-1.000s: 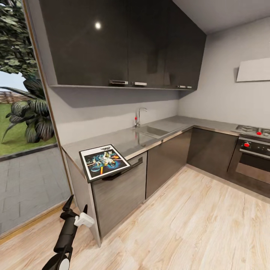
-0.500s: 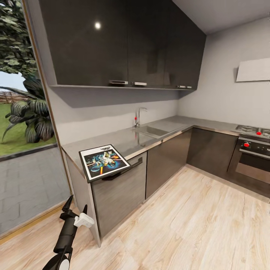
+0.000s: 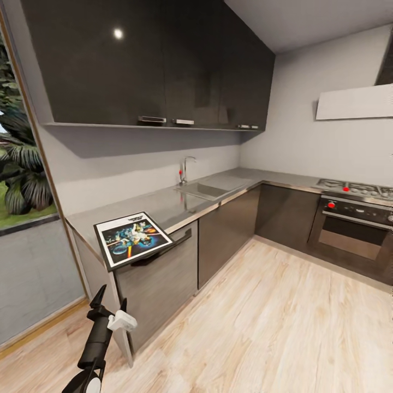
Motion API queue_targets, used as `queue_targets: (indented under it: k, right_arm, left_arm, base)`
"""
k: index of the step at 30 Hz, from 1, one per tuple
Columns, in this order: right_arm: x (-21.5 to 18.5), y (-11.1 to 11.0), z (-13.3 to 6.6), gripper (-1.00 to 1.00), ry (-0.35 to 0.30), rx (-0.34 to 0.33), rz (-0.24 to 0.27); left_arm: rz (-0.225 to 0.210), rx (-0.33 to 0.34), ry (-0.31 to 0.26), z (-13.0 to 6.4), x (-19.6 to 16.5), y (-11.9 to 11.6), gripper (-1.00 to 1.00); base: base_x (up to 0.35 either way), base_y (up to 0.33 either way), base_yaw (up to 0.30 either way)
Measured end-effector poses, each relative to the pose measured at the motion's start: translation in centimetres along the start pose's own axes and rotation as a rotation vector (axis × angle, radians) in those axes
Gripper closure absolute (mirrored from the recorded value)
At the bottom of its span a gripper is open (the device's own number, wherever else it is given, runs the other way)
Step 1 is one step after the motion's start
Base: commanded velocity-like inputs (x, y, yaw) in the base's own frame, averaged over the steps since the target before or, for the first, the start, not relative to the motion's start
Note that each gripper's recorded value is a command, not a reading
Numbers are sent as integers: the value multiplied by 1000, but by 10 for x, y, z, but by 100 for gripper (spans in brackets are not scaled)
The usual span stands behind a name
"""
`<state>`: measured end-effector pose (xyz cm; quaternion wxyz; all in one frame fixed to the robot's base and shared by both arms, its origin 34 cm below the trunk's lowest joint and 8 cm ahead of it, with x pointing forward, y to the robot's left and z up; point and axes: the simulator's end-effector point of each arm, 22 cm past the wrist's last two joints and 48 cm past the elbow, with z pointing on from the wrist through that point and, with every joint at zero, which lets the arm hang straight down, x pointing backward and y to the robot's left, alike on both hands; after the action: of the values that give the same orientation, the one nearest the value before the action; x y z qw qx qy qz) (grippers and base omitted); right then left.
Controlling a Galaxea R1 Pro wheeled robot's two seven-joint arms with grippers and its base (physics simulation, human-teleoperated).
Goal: Pick up the poster from the kitchen countertop and hang it on one of the wall nails in the kitchen.
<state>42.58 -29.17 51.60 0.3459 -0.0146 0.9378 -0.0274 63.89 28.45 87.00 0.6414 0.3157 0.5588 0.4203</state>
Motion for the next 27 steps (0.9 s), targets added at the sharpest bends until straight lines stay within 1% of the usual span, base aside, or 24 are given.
queue_targets:
  k: [22, 27]
  right_arm:
    - [0, 1, 0, -100, 0, -1, 0]
    - [0, 0, 0, -100, 0, 0, -1]
  left_arm:
    - [0, -1, 1, 0, 1, 1, -100]
    - [0, -2, 2, 0, 1, 1, -100]
  base:
    - [-2, 271, -3]
    - [-1, 150, -54]
